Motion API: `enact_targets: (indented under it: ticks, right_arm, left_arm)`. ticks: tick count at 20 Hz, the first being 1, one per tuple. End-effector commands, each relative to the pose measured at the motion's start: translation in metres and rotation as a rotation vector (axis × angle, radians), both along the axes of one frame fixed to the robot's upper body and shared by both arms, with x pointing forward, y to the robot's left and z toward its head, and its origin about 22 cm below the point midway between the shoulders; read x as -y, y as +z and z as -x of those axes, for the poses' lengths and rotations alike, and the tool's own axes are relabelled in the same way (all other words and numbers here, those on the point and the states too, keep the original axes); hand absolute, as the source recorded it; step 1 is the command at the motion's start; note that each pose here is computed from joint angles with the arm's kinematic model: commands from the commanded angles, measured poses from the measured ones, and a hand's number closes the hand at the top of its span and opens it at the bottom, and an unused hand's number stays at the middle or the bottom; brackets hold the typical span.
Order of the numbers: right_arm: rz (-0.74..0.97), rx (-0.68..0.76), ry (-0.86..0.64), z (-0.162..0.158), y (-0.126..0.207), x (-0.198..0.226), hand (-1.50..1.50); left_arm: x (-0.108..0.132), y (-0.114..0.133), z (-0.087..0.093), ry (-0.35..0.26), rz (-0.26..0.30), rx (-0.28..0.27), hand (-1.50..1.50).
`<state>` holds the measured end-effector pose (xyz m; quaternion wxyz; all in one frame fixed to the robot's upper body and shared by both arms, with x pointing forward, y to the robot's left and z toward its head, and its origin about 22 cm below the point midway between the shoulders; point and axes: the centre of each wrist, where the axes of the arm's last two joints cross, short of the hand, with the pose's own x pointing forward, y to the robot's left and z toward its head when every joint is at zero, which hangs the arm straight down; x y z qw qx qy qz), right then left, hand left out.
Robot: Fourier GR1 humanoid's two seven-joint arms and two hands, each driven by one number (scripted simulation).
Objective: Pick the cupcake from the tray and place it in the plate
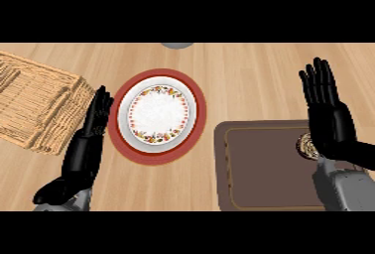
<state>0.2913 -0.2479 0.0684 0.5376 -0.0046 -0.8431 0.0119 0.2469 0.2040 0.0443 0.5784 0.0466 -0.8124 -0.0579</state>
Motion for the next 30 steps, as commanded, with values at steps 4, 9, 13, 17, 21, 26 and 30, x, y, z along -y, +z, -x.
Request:
enact_targets:
  ticks: [4,9,13,17,21,26,30]
  right_arm:
    - [0.095,-0.117,0.467,-0.021,0.007,0.041,1.50]
    - [0.312,-0.002,0.333,-0.020,0.015,0.116,-1.50]
    - [0.145,-0.050,0.513,-0.006,-0.028,0.150,-1.50]
    - [0.337,-0.063,0.655,-0.004,-0.012,0.173,-1.50]
    - [0.483,-0.055,0.651,-0.010,-0.001,0.188,-1.50]
    - [0.615,-0.049,0.654,-0.010,-0.007,0.201,-1.50]
    - [0.729,-0.075,0.699,-0.029,0.005,0.191,-1.50]
  left_arm:
    - [-0.029,-0.022,-0.004,0.065,-0.043,-0.230,0.00]
    - [-0.067,-0.026,-0.010,0.100,-0.015,-0.417,0.00]
    - [-0.054,-0.017,-0.025,0.084,-0.010,-0.422,0.00]
    - [-0.068,-0.014,-0.033,0.085,-0.001,-0.447,0.00]
    - [-0.071,-0.012,-0.034,0.066,-0.013,-0.451,0.00]
    - [-0.063,-0.021,-0.035,0.056,-0.011,-0.468,0.00]
    - [-0.060,-0.014,-0.048,0.069,-0.028,-0.473,0.00]
